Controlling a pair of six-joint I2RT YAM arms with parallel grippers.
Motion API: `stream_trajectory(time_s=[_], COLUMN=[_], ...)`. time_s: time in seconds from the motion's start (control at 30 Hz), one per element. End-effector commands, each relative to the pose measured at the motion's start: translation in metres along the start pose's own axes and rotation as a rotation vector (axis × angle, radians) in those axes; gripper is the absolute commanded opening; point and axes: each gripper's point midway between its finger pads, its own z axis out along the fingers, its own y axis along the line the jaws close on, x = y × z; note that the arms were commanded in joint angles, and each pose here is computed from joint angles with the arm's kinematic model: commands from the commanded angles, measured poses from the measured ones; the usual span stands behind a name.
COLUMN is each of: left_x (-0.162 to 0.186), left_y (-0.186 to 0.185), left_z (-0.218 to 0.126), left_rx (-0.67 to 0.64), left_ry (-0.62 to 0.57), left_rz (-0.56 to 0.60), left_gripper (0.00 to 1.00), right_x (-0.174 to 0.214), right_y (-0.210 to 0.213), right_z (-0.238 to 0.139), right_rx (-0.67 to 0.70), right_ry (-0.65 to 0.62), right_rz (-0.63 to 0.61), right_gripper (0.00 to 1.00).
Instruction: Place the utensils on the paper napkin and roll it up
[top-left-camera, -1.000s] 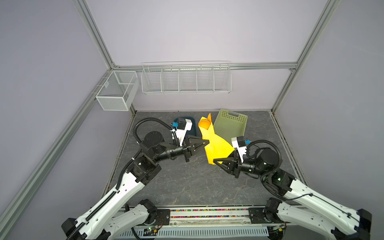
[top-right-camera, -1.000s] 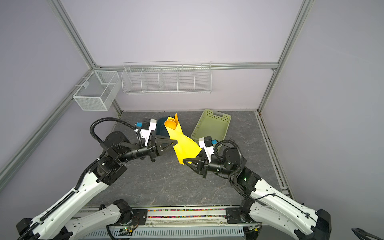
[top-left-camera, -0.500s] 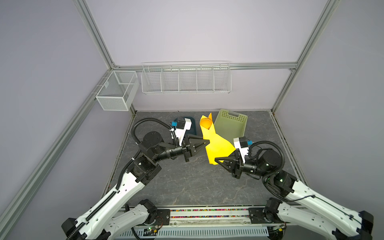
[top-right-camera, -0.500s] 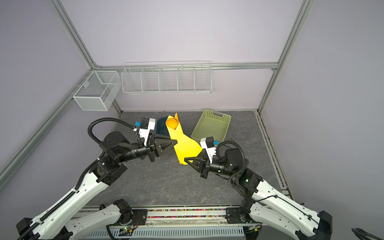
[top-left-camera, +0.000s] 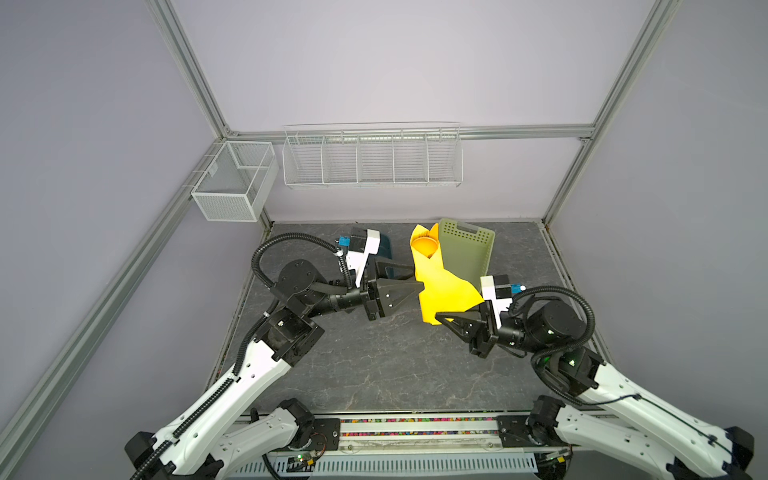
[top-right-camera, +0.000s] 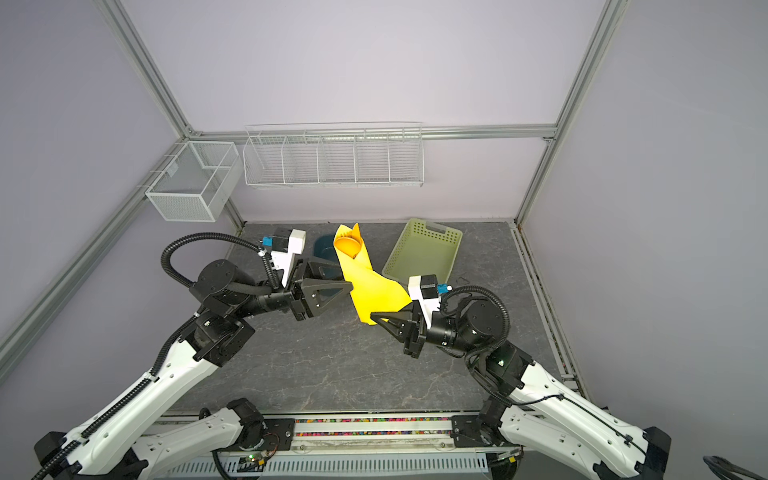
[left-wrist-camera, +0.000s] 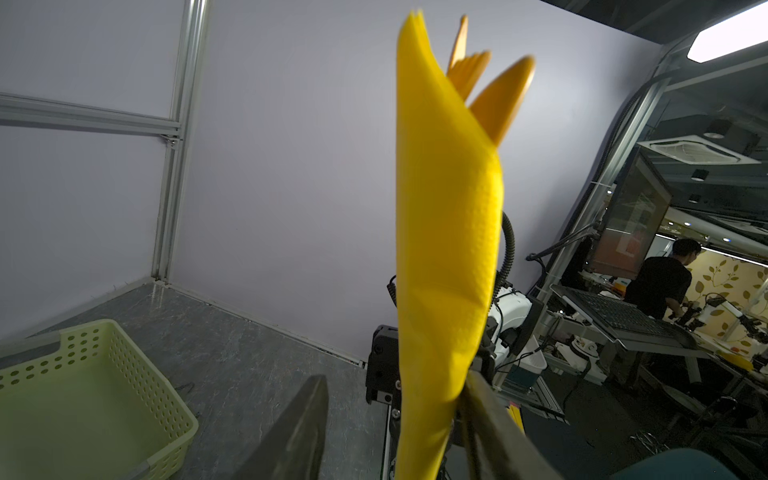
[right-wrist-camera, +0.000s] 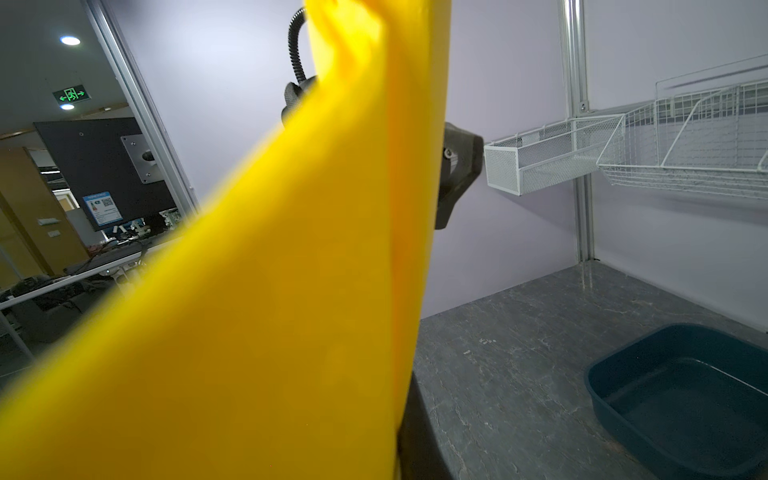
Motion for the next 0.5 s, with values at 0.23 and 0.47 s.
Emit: stream_trajectory(time_s=[0.23, 0.47], left_x=[-0.004, -0.011], left_y=[-0.031, -0.026], left_z=[0.015, 0.022], left_rx=[0.109, 0.101], left_ry=[0.024, -0.011], left_rz=[0.079, 0.060], left_gripper=[0.55, 0.45], right_x=[-0.038, -0.037], right_y=[0.026, 0.028], right_z=[0.002, 0.004], right_rx=[-0.099, -0.107], right_ry=[-0.102, -0.099], right_rz=[-0.126, -0.140], right_gripper=[0.06, 0.06])
